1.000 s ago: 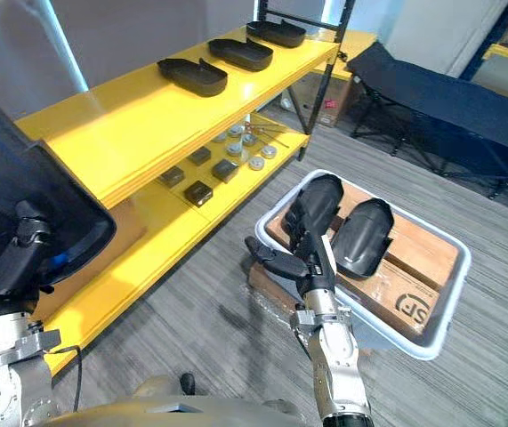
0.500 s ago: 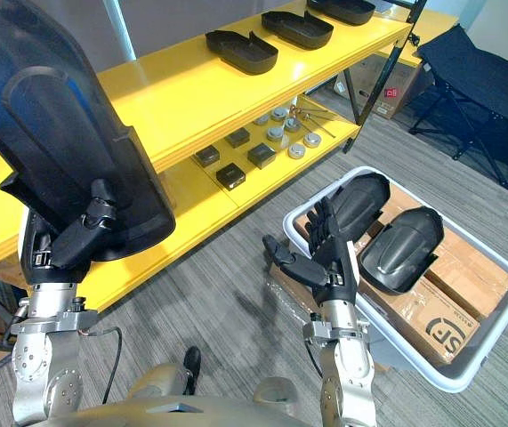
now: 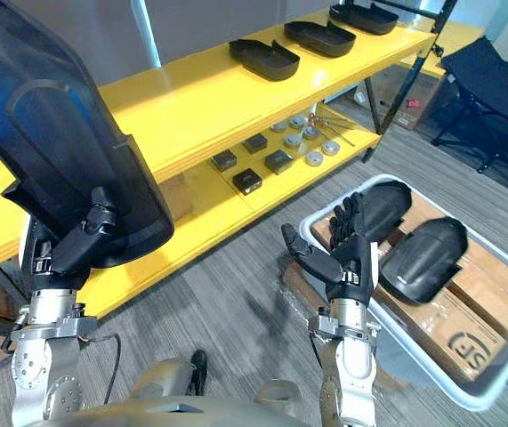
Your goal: Walk over and take three plastic housings, then place them on the shelf
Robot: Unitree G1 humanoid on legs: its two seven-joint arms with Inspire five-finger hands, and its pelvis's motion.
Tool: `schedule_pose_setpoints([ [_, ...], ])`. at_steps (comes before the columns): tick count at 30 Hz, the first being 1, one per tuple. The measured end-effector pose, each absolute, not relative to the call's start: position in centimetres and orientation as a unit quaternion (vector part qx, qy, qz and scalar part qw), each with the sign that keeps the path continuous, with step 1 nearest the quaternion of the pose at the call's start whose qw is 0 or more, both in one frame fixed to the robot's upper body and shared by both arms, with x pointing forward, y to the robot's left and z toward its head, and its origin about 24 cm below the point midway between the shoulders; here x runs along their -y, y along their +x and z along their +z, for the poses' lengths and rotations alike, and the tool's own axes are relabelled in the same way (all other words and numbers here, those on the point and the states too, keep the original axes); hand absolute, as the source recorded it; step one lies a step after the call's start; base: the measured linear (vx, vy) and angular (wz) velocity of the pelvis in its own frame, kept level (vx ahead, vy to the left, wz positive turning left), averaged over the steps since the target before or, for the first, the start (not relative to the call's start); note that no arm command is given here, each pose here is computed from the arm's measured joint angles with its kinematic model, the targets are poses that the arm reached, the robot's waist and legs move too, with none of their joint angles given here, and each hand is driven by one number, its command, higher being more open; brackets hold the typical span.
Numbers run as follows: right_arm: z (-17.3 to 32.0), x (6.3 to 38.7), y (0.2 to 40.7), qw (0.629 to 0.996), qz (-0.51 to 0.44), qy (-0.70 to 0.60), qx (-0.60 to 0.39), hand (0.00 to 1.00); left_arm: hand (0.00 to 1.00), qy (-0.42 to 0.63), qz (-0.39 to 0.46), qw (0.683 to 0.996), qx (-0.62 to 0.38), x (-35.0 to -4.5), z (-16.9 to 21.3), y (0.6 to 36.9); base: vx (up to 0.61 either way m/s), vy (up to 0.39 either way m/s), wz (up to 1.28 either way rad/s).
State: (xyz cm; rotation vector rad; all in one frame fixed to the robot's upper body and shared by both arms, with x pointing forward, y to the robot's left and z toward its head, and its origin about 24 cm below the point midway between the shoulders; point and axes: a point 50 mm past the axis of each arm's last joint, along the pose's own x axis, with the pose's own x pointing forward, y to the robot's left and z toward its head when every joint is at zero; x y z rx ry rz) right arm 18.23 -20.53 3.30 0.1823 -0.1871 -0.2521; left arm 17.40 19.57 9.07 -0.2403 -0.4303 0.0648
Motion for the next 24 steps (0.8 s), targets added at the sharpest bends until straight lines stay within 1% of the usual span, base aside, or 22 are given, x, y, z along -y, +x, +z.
schedule_pose_setpoints([
  [3,3.1,20.0,18.3,0.981,-0.14,0.102,0.092,1.0,0.0,-0.1,0.021,0.971,0.216,-19.7,9.4,17.4,0.25,0.165,0.32],
  [7,4.0,19.6,19.2,0.98,-0.124,0.098,0.116,1.0,0.0,-0.097,0.045,0.97,0.218,-20.6,9.5,17.3,0.27,0.065,0.07],
  [10,5.3,19.9,19.1,0.977,-0.122,0.089,0.148,1.0,0.0,-0.106,0.037,0.968,0.224,-20.1,9.7,17.7,0.24,-0.001,0.44],
  [13,7.0,19.9,18.9,0.973,-0.114,0.08,0.185,1.0,0.0,-0.117,0.018,0.966,0.231,-19.2,10.0,18.1,0.31,-0.136,0.73],
  [15,9.5,19.4,18.7,0.965,-0.088,0.055,0.24,1.0,0.0,-0.121,0.006,0.963,0.241,-18.7,10.5,18.1,0.29,-0.243,0.89],
  [18,11.7,19.7,19.1,0.955,-0.057,0.014,0.29,1.0,0.0,-0.136,0.009,0.961,0.24,-18.4,10.3,17.8,0.27,-0.291,0.67],
  [21,12.6,20.0,19.5,0.95,-0.05,0.008,0.309,1.0,0.0,-0.142,0.015,0.961,0.237,-18.4,10.1,17.7,0.2,-0.244,0.24],
  [24,12.7,21.2,19.4,0.948,-0.068,-0.006,0.311,1.0,0.0,-0.135,-0.004,0.963,0.232,-18.3,9.7,17.7,0.21,-0.135,0.19],
])
